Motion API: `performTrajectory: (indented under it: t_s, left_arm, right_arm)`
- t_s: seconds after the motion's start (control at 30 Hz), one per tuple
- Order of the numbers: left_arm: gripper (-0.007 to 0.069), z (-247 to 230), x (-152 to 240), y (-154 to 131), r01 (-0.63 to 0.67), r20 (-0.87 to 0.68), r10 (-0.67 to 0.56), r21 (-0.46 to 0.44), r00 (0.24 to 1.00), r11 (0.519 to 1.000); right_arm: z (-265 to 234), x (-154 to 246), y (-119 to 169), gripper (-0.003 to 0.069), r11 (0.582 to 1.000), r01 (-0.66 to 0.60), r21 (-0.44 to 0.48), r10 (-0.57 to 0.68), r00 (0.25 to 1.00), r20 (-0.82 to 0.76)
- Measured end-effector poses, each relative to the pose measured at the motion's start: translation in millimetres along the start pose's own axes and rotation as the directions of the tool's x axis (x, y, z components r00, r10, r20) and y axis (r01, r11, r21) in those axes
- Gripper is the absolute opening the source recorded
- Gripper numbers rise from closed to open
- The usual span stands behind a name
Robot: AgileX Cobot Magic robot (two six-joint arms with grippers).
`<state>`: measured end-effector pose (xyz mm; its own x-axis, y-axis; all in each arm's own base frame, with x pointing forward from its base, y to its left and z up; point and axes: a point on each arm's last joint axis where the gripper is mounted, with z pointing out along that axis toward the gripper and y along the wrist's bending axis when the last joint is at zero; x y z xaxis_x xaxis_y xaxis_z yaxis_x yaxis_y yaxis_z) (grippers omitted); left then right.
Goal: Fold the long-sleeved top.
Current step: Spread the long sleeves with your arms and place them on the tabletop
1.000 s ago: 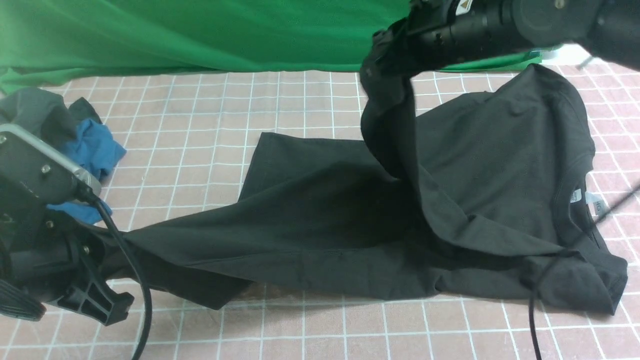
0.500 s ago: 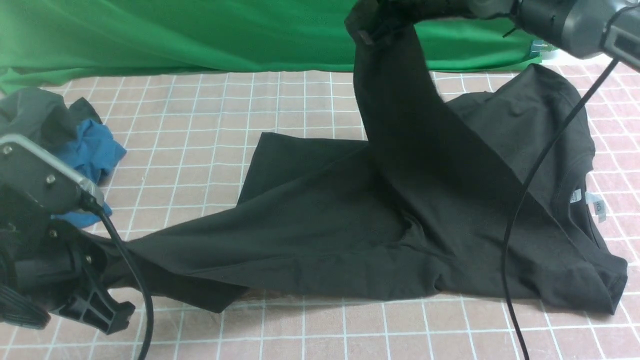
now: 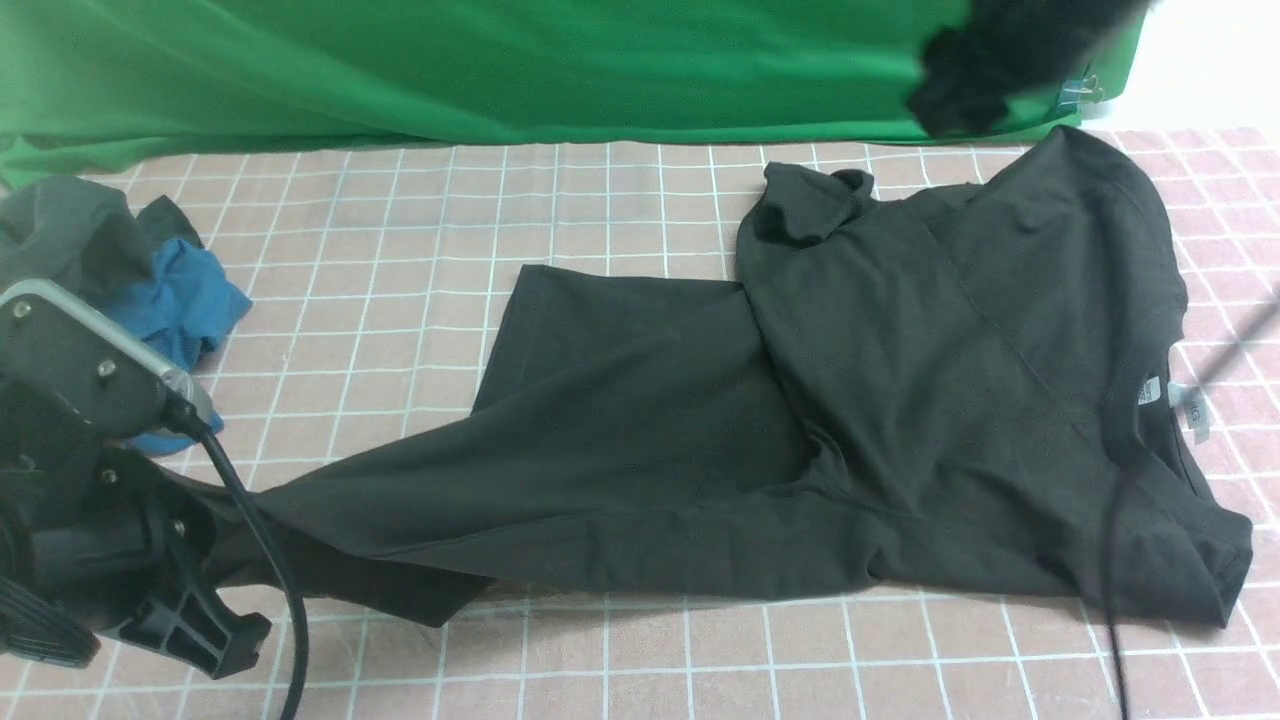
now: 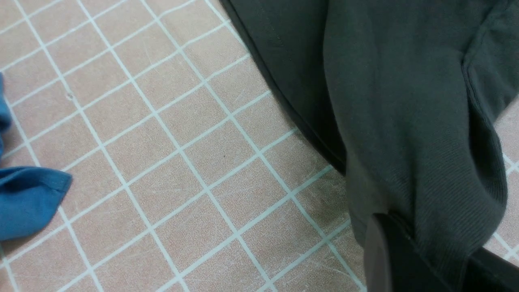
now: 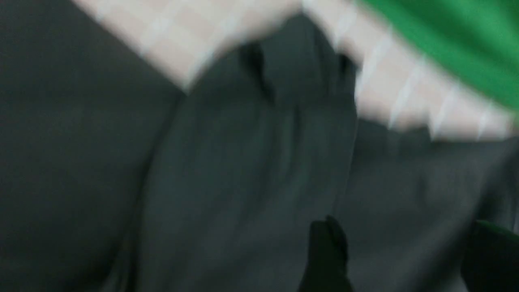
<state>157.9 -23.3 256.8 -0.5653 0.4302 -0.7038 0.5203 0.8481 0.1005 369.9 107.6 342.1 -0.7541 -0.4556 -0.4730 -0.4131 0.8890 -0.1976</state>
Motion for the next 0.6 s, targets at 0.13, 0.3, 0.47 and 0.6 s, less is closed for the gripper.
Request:
performTrajectory:
  t_s: [0.13,0.3,0.47,0.6]
  left_arm:
    - [0.0021,0,0,0,0.003,0.002,-0.003,0.001,1.0,1.0]
    - [0.0021,0,0,0,0.007,0.003,-0.007,0.004,1.0,1.0]
    - [0.0021,0,0,-1,0.009,0.005,-0.009,0.006,1.0,1.0]
    - [0.0021,0,-1,-1,0.016,0.009,-0.016,0.009,1.0,1.0]
  right_arm:
    - [-16,52,9,0.0489,0.993,-0.114,-0.016,0.11,0.982,-0.153]
    - [-10,130,27,0.0575,0.975,-0.221,-0.004,0.209,0.927,-0.311]
    - [28,188,25,0.0602,0.915,-0.398,0.058,0.392,0.848,-0.357]
    - [48,193,6,0.0602,0.845,-0.533,0.046,0.522,0.804,-0.287]
